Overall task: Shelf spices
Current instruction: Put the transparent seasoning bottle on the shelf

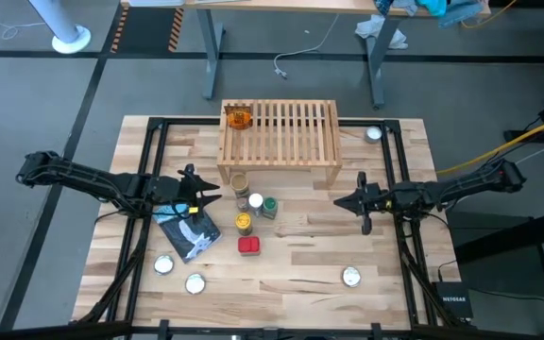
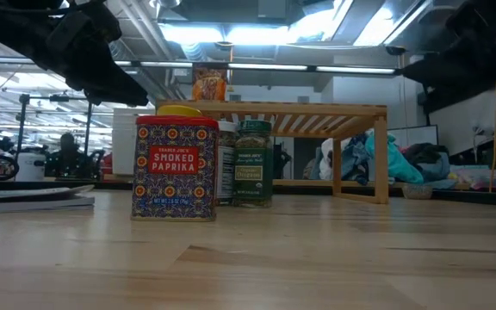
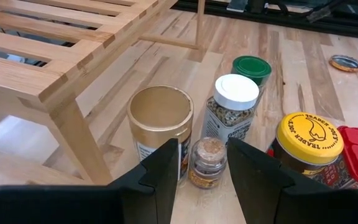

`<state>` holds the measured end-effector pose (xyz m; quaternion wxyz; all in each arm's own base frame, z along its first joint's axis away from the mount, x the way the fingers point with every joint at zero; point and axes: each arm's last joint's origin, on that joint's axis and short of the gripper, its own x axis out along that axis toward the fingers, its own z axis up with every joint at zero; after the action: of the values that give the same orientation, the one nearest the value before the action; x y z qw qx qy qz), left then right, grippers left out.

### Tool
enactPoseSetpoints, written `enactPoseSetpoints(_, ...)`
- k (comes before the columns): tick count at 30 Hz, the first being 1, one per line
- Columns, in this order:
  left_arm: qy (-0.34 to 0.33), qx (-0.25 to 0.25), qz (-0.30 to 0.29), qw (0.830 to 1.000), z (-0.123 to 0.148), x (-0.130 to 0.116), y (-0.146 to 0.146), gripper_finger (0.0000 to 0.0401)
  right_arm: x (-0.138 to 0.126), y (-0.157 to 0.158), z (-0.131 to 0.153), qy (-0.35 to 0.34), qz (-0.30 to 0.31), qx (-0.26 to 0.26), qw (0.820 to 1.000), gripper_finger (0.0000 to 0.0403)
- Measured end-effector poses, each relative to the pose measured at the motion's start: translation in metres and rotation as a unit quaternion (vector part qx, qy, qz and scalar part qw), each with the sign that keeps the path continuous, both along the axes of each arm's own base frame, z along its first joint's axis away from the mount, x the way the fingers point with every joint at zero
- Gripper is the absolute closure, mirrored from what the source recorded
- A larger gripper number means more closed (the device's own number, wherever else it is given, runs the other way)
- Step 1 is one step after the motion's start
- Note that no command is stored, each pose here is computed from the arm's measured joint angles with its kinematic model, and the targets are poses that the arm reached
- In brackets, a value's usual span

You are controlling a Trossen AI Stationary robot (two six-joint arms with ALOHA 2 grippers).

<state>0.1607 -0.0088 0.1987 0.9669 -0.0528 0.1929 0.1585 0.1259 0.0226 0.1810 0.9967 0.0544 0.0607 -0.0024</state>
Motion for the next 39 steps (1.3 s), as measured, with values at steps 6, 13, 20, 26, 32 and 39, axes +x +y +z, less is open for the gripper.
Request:
enactPoseSetpoints(6, 0.014, -0.008, 0.004, 1.0, -0.003, -0.001, 0.0, 0.027, -0.003, -0.001, -0.012, 0.016, -0.005, -0.005, 1.0, 0.0395)
enactPoseSetpoints(13, 0.047, -0.036, 0.011, 0.998, -0.021, -0.008, -0.003, 0.027, -0.003, -0.002, -0.014, 0.021, -0.019, -0.008, 1.0, 0.0395)
enactPoseSetpoints(20, 0.012, -0.094, 0.009, 0.995, -0.048, -0.016, -0.01, 0.027, -0.003, -0.002, -0.014, 0.022, -0.016, -0.008, 1.0, 0.0395)
enactPoseSetpoints(26, -0.018, -0.112, -0.007, 0.994, -0.061, -0.02, -0.011, 0.027, -0.003, -0.001, -0.014, 0.024, -0.014, -0.008, 1.0, 0.0395)
enactPoseSetpoints(32, -0.007, -0.108, -0.014, 0.994, -0.07, -0.024, -0.011, 0.027, -0.003, -0.001, -0.014, 0.024, -0.014, -0.008, 1.0, 0.0395)
enactPoseSetpoints(39, -0.017, -0.08, -0.033, 0.996, -0.068, -0.021, -0.011, 0.0258, -0.003, -0.002, -0.014, 0.024, -0.018, -0.009, 1.0, 0.0395)
